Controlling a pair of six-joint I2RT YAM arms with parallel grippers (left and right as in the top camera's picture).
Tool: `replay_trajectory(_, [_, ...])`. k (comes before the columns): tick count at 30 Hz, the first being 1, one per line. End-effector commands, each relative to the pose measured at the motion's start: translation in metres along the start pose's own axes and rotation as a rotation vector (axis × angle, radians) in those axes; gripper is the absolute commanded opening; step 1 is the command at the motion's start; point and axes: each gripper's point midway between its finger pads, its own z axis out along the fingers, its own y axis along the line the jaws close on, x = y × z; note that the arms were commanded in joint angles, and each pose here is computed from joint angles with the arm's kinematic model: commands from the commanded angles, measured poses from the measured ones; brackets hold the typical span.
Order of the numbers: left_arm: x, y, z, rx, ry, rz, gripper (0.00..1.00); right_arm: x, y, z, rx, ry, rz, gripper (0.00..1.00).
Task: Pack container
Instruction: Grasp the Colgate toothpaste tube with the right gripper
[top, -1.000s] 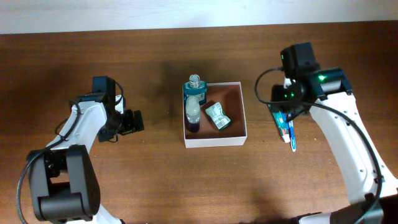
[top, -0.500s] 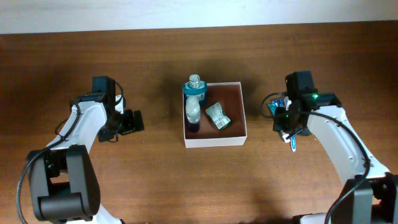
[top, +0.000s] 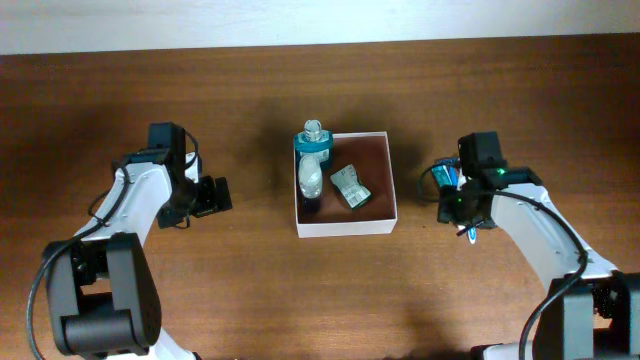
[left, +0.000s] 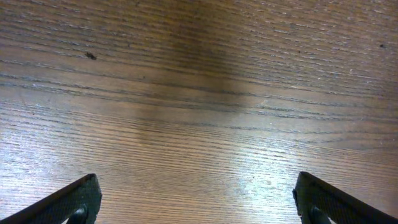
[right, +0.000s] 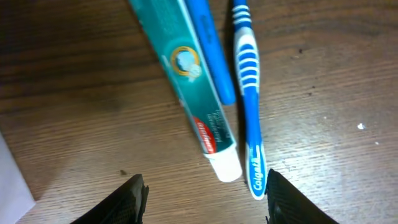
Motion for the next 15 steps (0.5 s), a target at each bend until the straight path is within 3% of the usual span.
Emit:
replay_trajectory(1, [0.002,0.002,0.002,-0.005,0.008,-0.003,0.99,0.002,-0.008,0.006,-0.001,0.02,0.013,0.54])
replay_trajectory(15, [0.002,0.002,0.002,-0.005,0.008,-0.003,0.99,0.013,0.004,0.039,-0.063,0.114,-0.11,0.55])
